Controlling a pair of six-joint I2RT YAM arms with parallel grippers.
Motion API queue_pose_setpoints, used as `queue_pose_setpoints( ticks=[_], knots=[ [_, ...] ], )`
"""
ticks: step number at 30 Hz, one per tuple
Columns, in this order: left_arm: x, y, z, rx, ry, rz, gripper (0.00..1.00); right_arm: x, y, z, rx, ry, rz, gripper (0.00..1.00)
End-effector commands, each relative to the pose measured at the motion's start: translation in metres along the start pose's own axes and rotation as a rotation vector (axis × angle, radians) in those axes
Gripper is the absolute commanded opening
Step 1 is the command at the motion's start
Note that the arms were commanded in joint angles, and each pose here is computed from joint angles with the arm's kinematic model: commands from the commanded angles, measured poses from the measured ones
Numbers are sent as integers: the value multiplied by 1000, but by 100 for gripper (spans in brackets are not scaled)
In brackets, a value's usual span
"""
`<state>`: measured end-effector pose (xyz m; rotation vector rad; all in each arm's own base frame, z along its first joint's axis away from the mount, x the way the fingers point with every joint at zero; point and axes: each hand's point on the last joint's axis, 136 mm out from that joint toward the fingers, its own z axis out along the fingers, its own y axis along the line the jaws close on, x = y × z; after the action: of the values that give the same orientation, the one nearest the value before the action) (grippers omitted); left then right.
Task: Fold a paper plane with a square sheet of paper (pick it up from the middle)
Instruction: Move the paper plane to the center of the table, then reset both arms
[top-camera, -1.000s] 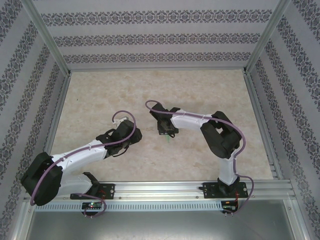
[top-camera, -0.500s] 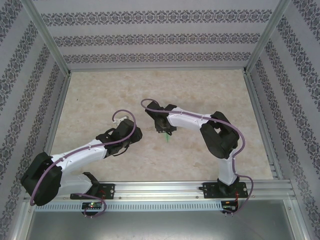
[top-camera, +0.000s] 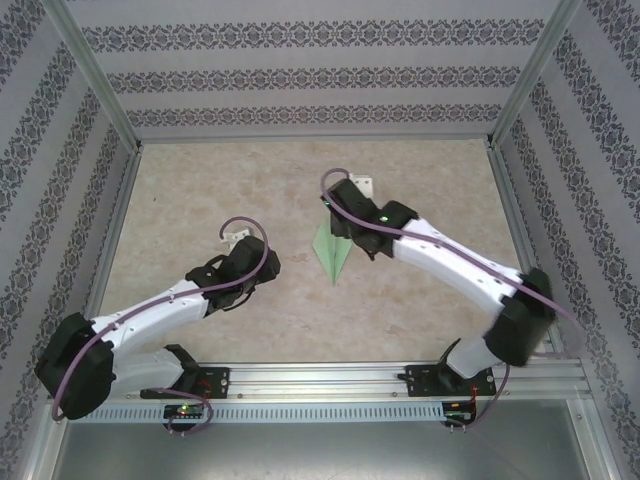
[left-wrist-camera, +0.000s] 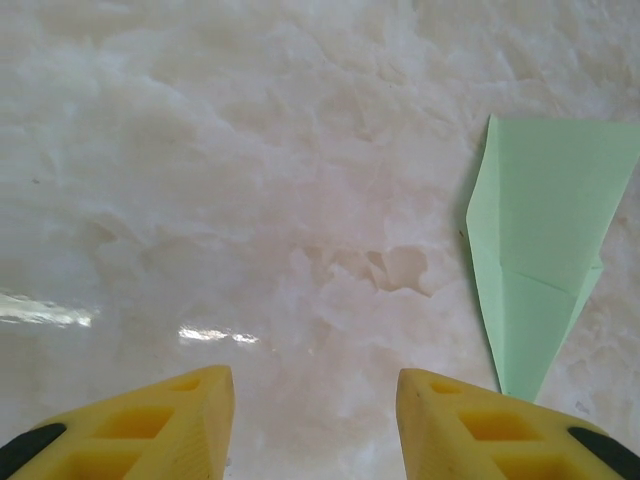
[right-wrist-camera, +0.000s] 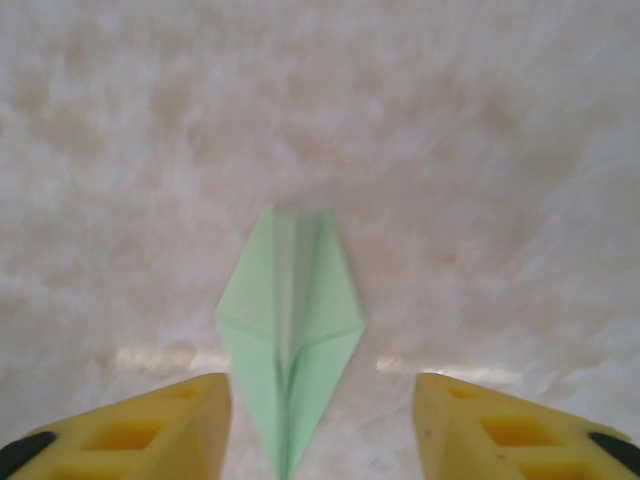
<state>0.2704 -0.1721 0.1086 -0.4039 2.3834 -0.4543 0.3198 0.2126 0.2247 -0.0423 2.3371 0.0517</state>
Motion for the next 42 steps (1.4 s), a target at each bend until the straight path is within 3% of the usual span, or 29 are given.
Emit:
queue_pose_setpoints(
  ticks=[1, 3, 5, 9, 18, 22, 27, 35, 37, 40, 42],
  knots=[
    [-32, 6, -20, -55, -118, 57, 49, -23, -61, -31, 206, -219, -21, 72],
    [-47, 15, -32, -101, -188, 86, 55, -29, -98, -48, 287, -334, 5, 96],
    [-61, 23, -43, -145, -256, 132, 69, -24, -132, -52, 339, -386, 36, 98],
    [-87, 44, -63, -273, -379, 220, 100, 3, -199, -31, 374, -376, 152, 98],
    [-125, 87, -71, -479, -455, 272, 100, 50, -238, 19, 422, -327, 31, 98],
    [-132, 111, -59, -490, -439, 257, 100, 63, -248, 46, 450, -288, 36, 98],
    [-144, 127, -52, -506, -487, 295, 100, 50, -239, 72, 388, -328, -6, 98],
    [-144, 151, -25, -507, -506, 366, 100, 12, -215, 87, 234, -516, -79, 98],
    [-143, 153, -17, -497, -525, 380, 100, 10, -205, 93, 176, -554, -117, 98],
    [-143, 149, -6, -457, -546, 406, 100, 13, -223, 95, 230, -566, -39, 98],
    [-147, 145, -3, -445, -554, 432, 100, 23, -222, 97, 164, -580, -39, 98]
  ],
)
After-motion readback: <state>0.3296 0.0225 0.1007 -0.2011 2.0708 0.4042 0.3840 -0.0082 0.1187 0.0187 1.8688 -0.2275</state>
